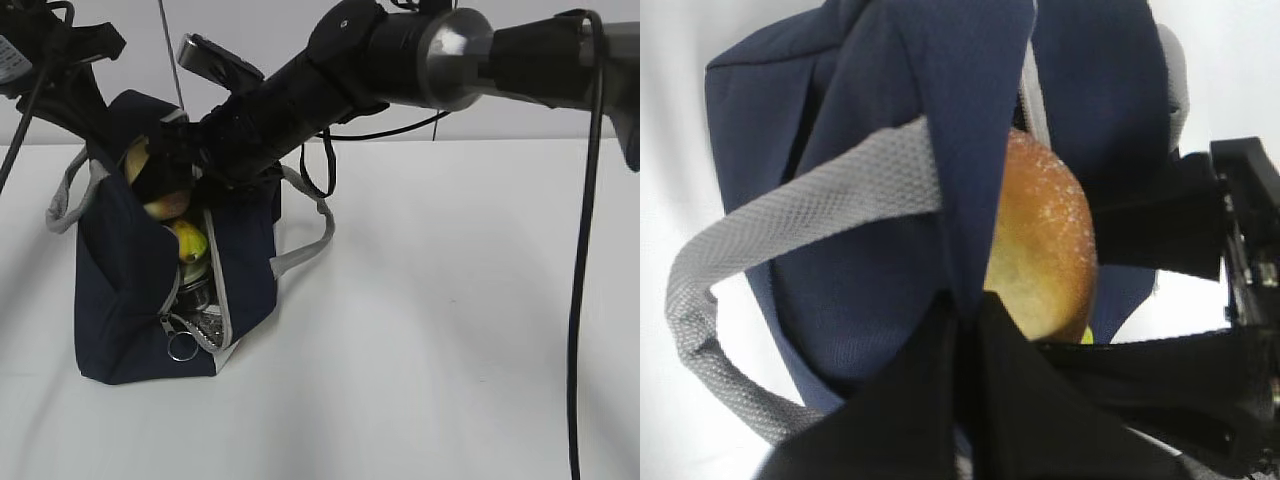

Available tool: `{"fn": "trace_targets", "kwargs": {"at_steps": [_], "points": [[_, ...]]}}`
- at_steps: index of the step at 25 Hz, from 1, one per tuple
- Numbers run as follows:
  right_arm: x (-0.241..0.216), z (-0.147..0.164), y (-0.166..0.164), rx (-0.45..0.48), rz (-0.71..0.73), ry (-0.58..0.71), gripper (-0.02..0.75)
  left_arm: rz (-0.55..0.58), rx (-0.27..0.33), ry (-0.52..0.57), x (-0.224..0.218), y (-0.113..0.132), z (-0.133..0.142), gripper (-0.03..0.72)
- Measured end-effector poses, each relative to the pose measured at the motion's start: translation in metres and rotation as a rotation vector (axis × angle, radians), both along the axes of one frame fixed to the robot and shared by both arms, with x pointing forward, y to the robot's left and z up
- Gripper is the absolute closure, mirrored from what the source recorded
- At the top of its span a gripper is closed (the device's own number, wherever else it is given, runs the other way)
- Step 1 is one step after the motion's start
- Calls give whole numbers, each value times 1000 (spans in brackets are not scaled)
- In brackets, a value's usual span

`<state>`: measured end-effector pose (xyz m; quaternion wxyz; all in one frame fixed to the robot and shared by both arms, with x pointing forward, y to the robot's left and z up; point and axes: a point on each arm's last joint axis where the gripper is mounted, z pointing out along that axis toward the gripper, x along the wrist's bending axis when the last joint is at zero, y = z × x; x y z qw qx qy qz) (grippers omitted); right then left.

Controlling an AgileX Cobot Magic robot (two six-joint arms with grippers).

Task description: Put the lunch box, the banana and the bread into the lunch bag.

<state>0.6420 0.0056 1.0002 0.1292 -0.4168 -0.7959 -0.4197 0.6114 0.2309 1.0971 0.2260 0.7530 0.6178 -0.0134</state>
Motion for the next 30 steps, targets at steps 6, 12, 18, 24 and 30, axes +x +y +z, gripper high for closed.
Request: {"fn": "trace_targets", "kwargs": {"at_steps": [6,12,18,24,30], "points": [[1,-6,3,7,8,26,84,0,-3,1,0,0,0,687],[5,4,-3,-14,45,3,71,0,-7,2,0,-1,0,687],[9,19,-10,-87,64,-22,71,0,-9,2,0,-1,0,687],[13,31,-33,-322,15,6,72,0,-14,2,0,-1,0,687],[16,37,-45,-435,-43,8,92,0,-16,2,0,-1,0,687]]}}
